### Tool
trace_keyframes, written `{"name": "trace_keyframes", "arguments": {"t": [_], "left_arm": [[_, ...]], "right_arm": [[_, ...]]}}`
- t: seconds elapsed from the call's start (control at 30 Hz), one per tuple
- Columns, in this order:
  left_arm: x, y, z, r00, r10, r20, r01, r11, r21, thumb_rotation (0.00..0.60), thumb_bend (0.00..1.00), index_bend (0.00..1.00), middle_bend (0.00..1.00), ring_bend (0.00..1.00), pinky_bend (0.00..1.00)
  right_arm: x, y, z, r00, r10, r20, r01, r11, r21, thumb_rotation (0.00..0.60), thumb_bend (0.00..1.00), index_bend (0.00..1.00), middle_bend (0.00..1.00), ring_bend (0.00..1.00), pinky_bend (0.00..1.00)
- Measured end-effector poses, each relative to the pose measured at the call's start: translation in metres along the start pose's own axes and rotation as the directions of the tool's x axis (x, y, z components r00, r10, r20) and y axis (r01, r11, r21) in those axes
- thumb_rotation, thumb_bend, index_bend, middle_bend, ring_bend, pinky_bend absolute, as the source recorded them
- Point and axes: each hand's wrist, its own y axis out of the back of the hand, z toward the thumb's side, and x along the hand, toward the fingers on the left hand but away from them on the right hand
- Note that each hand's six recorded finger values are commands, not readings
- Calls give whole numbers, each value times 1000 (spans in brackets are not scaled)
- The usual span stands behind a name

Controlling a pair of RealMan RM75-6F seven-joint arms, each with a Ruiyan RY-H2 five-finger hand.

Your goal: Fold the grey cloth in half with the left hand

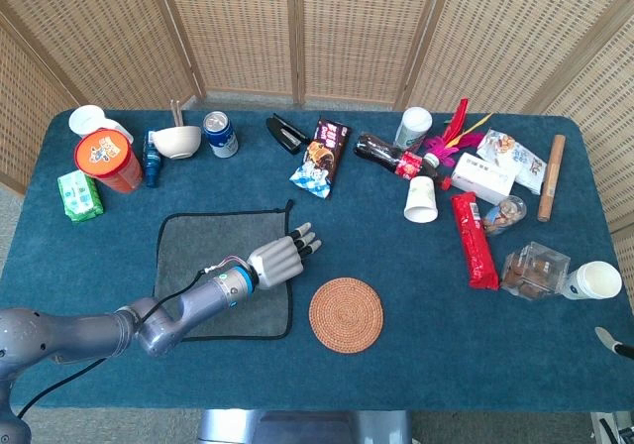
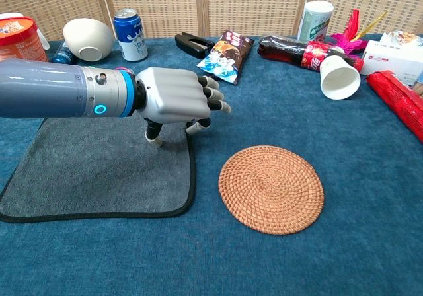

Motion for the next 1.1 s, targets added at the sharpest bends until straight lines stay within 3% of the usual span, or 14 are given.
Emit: {"name": "trace_keyframes", "arguments": {"t": [0.3,0.47,0.63,1.1], "left_arm": [[4,3,4,1000,20,-6,-20,1000,12,600,268,531,0,0,15],[5,4,5,999,33,-9,-33,999,24,600,393,563,0,0,23],[6,3,7,999,34,-6,-34,999,26,600,443,576,0,0,26],[-1,-2,0,999,34,-22,-34,999,14,600,468,595,0,0,36]], "right_arm": [[0,-1,0,1000,4,1,-4,1000,-2,600,0,23,0,0,0],[0,-1,0,1000,6,0,-6,1000,-2,600,0,23,0,0,0],[0,0,0,1000,5,0,-5,1000,-3,600,0,22,0,0,0],[0,-3,1,1000,14,-2,-14,1000,1,600,0,23,0,0,0]]}}
